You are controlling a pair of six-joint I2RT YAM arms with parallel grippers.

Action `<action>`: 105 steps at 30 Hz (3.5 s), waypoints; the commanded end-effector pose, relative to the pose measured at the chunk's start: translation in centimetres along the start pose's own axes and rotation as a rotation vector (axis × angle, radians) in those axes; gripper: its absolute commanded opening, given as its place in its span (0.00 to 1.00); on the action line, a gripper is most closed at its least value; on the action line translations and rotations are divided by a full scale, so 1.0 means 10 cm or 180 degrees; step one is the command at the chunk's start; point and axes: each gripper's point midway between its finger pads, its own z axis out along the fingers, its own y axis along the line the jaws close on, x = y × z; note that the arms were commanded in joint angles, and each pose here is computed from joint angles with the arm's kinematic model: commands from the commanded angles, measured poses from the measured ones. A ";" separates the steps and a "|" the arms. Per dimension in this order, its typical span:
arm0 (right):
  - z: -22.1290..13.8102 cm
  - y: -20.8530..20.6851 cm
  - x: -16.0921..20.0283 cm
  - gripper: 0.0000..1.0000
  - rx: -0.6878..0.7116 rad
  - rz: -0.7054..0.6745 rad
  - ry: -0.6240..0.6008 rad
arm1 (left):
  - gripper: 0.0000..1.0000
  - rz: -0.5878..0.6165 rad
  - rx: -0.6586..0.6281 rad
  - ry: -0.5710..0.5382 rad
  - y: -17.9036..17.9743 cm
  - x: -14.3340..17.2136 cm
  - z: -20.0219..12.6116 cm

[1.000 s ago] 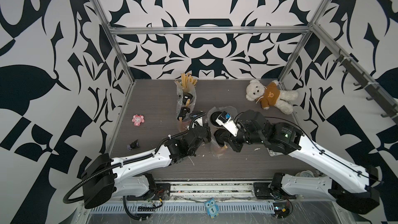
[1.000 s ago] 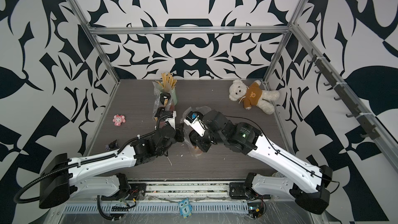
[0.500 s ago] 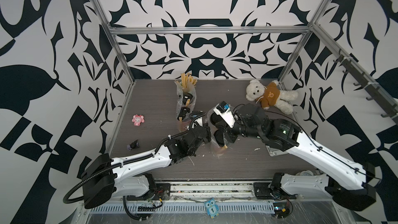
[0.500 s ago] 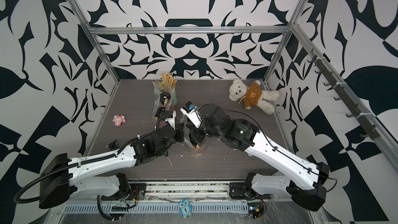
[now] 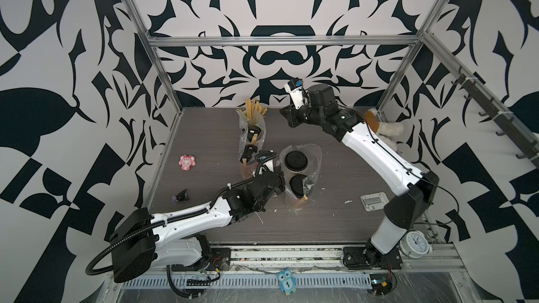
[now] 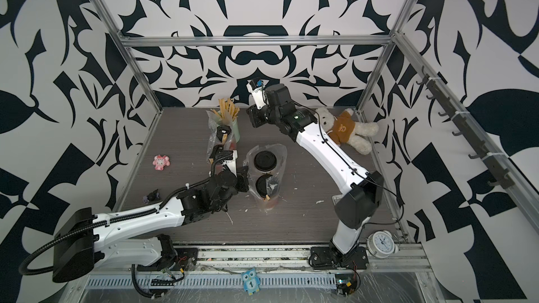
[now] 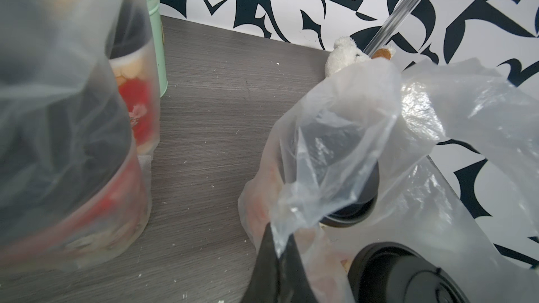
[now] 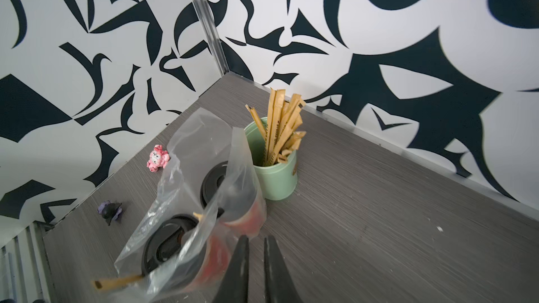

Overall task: Pack milk tea into plastic carrier bags
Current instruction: Place the straw in the plastic carrier bag, then pick up the straw from the container.

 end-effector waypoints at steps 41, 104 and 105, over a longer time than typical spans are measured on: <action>1.13 -0.49 -0.06 0.34 -0.0585 0.0981 -0.0146 | 0.00 0.0038 -0.0210 -0.0231 0.09 -0.12 0.01; 1.51 -0.50 0.08 0.20 -0.0568 0.1095 -0.0101 | 0.00 0.0081 -0.0278 -0.0212 0.12 -0.11 0.01; 1.51 -0.49 0.09 0.20 -0.0585 0.1104 -0.0099 | 0.00 0.0081 -0.0279 -0.0211 0.12 -0.11 0.01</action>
